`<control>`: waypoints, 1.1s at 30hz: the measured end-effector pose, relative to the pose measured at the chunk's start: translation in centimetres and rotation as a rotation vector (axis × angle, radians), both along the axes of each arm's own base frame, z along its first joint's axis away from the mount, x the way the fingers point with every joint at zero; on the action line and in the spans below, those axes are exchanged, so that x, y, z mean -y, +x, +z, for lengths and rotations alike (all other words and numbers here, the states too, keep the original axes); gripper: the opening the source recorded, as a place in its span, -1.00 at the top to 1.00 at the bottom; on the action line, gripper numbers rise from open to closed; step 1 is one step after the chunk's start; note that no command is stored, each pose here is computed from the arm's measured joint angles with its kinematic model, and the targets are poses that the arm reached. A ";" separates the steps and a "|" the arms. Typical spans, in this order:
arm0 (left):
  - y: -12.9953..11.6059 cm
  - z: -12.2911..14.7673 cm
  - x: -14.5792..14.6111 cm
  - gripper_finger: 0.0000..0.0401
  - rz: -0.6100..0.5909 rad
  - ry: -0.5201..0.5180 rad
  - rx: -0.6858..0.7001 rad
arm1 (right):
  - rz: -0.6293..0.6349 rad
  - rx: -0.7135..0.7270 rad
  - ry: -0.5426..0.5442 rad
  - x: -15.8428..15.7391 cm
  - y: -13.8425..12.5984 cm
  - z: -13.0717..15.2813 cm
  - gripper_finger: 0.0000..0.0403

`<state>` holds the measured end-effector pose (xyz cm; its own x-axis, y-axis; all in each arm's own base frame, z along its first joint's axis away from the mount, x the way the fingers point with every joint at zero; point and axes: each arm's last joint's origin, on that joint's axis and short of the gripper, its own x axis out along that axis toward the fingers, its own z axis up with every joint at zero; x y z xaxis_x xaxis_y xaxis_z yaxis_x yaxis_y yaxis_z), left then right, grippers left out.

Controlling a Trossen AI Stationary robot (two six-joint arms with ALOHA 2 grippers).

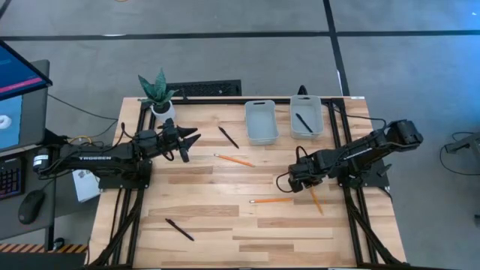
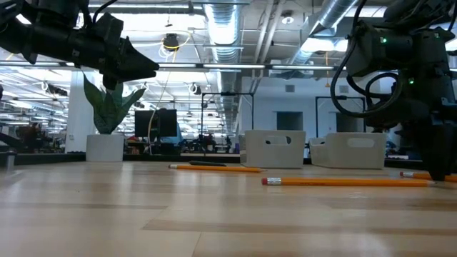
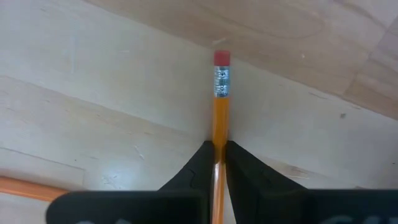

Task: Sort pens & pencils
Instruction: Put the bottom right yellow pencil into the left gray bin

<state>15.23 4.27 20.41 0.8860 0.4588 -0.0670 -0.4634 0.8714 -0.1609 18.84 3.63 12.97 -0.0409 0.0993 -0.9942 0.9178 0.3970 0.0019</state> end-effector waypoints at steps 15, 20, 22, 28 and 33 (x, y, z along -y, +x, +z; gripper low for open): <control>0.0 0.0 0.0 0.33 0.000 0.000 0.000 | 0.000 0.001 0.000 0.0 0.0 0.0 0.74; 0.0 0.0 0.0 0.33 0.000 0.000 0.000 | 0.001 0.009 0.001 0.0 0.2 0.1 0.74; 0.0 0.0 0.0 0.33 0.000 0.000 0.000 | 0.009 0.014 0.002 -0.1 0.3 0.3 0.74; 0.0 0.0 0.0 0.33 0.000 0.000 0.000 | 0.053 0.073 0.000 -0.2 1.3 0.9 0.74; 0.0 0.0 0.0 0.33 0.000 0.000 0.000 | 0.053 0.084 0.006 -0.3 1.6 1.3 0.74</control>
